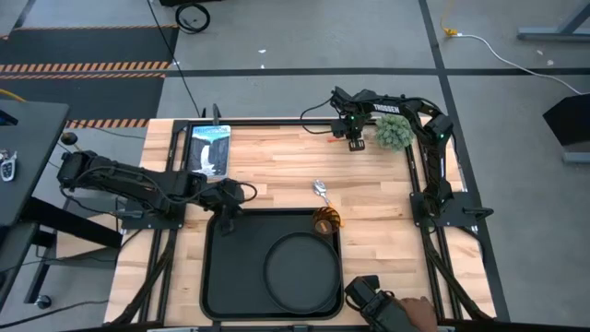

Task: Pick and place plate/cup/fork/spoon on tray
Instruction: Put the orange fork on the black tray to the left of the black plate

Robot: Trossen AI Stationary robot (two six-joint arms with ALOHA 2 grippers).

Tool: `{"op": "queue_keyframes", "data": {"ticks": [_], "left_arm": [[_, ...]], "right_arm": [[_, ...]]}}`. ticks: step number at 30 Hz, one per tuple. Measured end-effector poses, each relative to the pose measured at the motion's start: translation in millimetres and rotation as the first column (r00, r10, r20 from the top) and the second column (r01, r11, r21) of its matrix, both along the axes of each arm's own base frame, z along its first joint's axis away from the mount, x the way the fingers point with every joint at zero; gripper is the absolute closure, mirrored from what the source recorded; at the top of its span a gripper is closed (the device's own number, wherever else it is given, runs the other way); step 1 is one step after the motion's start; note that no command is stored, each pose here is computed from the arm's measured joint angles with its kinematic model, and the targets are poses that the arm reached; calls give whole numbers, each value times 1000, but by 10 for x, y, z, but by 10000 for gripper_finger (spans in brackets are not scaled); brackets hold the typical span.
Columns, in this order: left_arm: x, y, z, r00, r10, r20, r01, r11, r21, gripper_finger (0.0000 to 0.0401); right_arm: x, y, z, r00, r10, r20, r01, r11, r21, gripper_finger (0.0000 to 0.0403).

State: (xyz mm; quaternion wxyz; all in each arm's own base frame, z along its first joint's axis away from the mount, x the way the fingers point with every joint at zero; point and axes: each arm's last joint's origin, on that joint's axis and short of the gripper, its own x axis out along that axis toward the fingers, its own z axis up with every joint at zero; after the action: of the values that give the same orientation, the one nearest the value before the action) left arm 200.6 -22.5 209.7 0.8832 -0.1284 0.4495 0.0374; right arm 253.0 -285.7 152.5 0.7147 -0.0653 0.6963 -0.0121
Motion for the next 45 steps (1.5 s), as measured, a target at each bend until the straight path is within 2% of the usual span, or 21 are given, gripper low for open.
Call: {"op": "queue_keyframes", "data": {"ticks": [5,10,15,23,31,35,40,43,45], "left_arm": [[-4,-71,6,999,-44,1,44,998,-54,375],[-9,-104,6,1000,-10,-10,8,994,-110,378],[-11,-116,6,1000,4,-13,-6,992,-125,374],[-91,-101,31,999,-10,-48,2,986,-164,374],[-270,-44,165,1000,6,-22,-10,984,-180,374],[-328,-34,235,999,34,17,-30,979,-200,374],[-250,2,255,979,180,94,-170,979,-112,369],[-158,13,226,965,235,116,-223,969,-103,349],[-77,10,220,958,246,148,-232,967,-108,328]], "right_arm": [[47,53,-2,1000,-7,-11,7,1000,-4,380],[148,178,54,999,31,-33,-32,999,-29,396],[274,328,97,996,80,-43,-82,996,-46,391],[522,686,260,979,184,-90,-196,969,-149,392],[786,1249,574,942,327,-77,-336,899,-281,392],[921,1634,696,916,395,-73,-394,848,-355,392],[1113,2193,765,871,486,-66,-457,755,-470,392],[1169,2491,783,855,513,-79,-471,703,-533,392],[1184,2653,785,842,534,-75,-482,685,-546,392]]}}
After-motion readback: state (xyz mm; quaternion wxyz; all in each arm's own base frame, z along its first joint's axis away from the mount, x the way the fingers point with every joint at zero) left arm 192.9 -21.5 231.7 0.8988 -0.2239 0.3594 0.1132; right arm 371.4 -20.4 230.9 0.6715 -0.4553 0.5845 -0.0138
